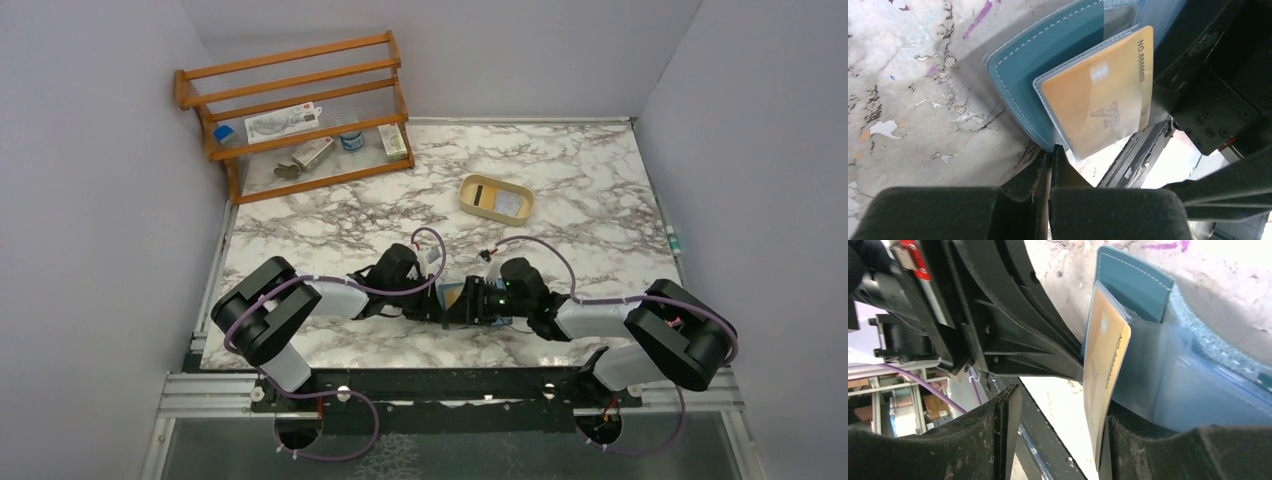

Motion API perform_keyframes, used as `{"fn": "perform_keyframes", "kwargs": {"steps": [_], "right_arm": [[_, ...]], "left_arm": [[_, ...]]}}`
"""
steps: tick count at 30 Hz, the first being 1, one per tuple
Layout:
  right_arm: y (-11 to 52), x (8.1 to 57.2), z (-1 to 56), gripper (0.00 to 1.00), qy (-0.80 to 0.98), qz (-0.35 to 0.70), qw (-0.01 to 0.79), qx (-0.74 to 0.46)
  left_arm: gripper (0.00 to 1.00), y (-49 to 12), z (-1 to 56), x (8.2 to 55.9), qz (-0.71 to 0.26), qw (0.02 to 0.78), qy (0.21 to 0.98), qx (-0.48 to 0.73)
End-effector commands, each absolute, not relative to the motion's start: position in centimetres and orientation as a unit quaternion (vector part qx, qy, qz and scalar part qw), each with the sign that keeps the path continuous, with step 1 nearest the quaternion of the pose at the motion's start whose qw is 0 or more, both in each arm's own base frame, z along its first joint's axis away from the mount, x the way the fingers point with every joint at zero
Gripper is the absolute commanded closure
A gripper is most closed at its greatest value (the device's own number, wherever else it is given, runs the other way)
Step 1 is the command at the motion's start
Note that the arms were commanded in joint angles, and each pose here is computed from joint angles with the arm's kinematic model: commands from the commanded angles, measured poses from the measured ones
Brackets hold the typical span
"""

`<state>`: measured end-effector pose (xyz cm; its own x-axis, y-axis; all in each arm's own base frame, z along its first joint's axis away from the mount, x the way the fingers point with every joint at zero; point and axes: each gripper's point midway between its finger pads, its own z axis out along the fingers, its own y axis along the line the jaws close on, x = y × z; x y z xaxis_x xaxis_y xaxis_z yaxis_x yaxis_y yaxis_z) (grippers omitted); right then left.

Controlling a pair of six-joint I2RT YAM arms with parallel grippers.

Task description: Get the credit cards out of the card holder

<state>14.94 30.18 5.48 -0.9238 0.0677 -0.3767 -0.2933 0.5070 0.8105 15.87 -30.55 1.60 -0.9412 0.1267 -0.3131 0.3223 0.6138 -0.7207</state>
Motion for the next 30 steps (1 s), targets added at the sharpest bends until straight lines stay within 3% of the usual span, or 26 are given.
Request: {"fn": "perform_keyframes", "kwargs": {"steps": [1,30], "right_arm": [[29.3,14.0,4.4,0.44,0.861,0.474,0.166,-0.078],[24.6,14.3,2.6,0.45,0.884,0.425,0.186,-0.054]], "left_arm": [[1.00,-24.8,-5.0,15.3,-0.269,0.111,0.950,0.112],[1.00,-24.3,-5.0,14.9,-0.266,0.108,0.951,0.114]]}}
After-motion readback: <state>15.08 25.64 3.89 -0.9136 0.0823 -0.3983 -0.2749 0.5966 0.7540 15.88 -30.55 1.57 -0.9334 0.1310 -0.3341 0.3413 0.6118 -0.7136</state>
